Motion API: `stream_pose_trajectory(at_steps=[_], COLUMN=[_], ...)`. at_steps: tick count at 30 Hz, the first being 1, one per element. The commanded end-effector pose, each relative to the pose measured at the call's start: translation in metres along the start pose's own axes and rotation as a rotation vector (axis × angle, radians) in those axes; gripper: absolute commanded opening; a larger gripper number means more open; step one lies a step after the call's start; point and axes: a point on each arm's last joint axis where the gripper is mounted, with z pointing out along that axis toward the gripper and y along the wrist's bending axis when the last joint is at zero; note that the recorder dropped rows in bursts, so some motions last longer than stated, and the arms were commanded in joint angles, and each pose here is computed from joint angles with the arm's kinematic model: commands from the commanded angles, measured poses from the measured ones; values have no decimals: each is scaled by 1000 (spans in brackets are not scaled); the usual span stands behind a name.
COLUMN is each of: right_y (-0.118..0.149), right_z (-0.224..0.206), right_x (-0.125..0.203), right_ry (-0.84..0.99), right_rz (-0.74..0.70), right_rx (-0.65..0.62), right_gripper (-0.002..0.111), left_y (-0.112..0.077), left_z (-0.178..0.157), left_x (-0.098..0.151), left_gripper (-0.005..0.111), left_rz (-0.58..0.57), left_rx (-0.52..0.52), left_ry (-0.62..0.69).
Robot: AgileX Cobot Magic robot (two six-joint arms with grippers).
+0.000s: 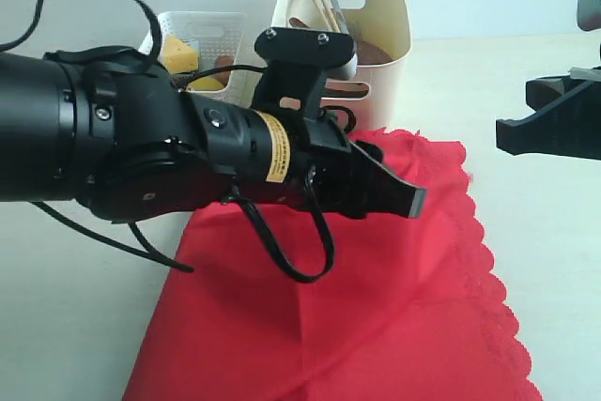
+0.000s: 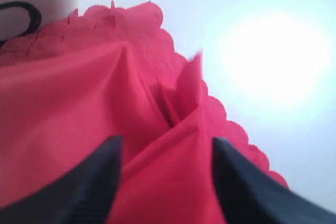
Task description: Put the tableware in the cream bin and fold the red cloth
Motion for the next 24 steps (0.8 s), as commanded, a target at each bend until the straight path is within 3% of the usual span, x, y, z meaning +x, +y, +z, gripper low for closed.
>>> stream_pose_trajectory(at_steps=[1,2,5,9,12,14,16,20,24], right_y=[0,0,0,1,1,2,3,4,5], right_z=[-1,-1,-1,-1,-1,-1,-1,-1,-1], right_x=[2,2,2,2,2,2,2,2,3], right_ry=[2,2,2,4,4,6,9,12,16], right_rz=[-3,-3,-3,-3,-3,-3,-3,-3,-3], right_rx=[-1,-1,-2,-9,-11,-18,-29,-38,-53], right_gripper=[0,0,0,0,0,0,0,0,0], left_y=[-2,-2,4,30,58,76,97,124,128], left_z=[-2,-4,-12,-32,-39,-38,-33,-21,-1], left_x=[-9,-10,-12,-18,-14,-4,16,56,86], left_gripper=[99,105,104,92,63,36,0,2,2], left_rz=[-13,-5,77,118,94,68,28,-15,-19], left_rx=[-1,-6,-57,-199,-303,-342,-369,-380,-317], left_ry=[-17,-16,8,73,130,163,209,294,322])
